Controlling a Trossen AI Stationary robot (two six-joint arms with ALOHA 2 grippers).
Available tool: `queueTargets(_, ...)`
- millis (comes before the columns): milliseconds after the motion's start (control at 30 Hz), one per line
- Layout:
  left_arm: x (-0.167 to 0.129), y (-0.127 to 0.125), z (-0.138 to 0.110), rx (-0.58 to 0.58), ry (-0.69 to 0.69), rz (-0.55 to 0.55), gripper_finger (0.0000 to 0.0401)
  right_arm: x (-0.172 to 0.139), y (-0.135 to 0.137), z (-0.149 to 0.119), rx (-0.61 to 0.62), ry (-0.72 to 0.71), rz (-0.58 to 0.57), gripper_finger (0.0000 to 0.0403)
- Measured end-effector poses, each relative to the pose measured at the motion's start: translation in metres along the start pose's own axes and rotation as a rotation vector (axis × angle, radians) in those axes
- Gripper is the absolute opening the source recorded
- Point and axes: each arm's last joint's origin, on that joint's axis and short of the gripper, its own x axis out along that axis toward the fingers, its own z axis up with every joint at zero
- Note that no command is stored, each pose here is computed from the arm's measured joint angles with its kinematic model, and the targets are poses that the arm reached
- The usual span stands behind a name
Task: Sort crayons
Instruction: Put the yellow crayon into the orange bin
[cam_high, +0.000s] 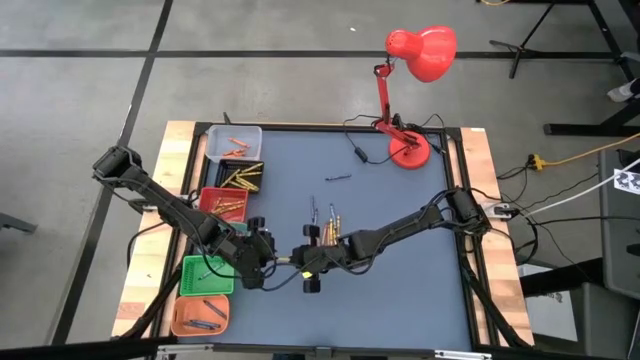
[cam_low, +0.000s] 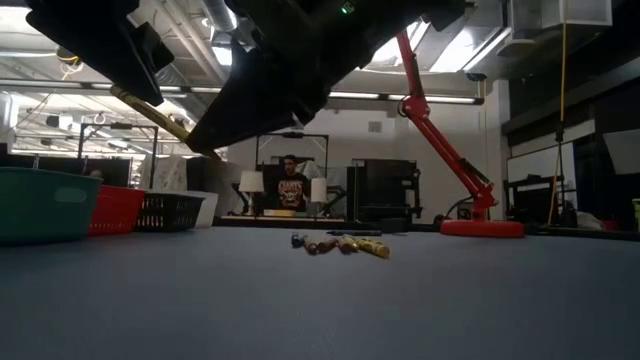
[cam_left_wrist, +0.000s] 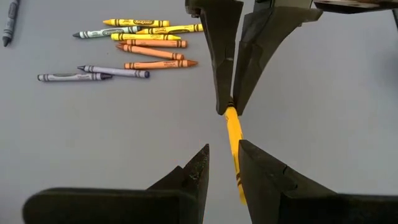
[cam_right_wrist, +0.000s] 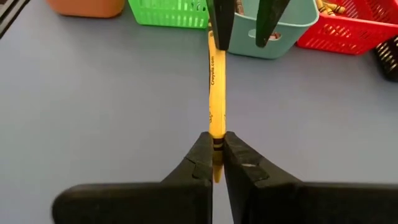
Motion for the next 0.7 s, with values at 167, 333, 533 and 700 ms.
queueTargets(167,0.0000,0.0000,0.0000,-0.001,0.000,-0.001,0.0075,0.0000,-0.0002,0.0005,0.001,-0.007,-0.013,0.0014)
queueTargets(333,0.0001,0.0002,0.0002,-0.002,-0.003,0.004,0.0075,-0.0002,-0.0003,0.0007,0.001,-0.007,-0.017,0.0014)
queueTargets(533,0.0001,-0.0003,0.0014,-0.014,-0.016,0.002,0.0075,-0.0007,-0.0004,0.0011,0.002,-0.009,-0.016,0.0014)
queueTargets(700,0.0001,-0.0021,0.0045,-0.044,-0.046,-0.016,0.0075,-0.0007,-0.0005,0.0014,0.003,-0.011,-0.017,0.0014)
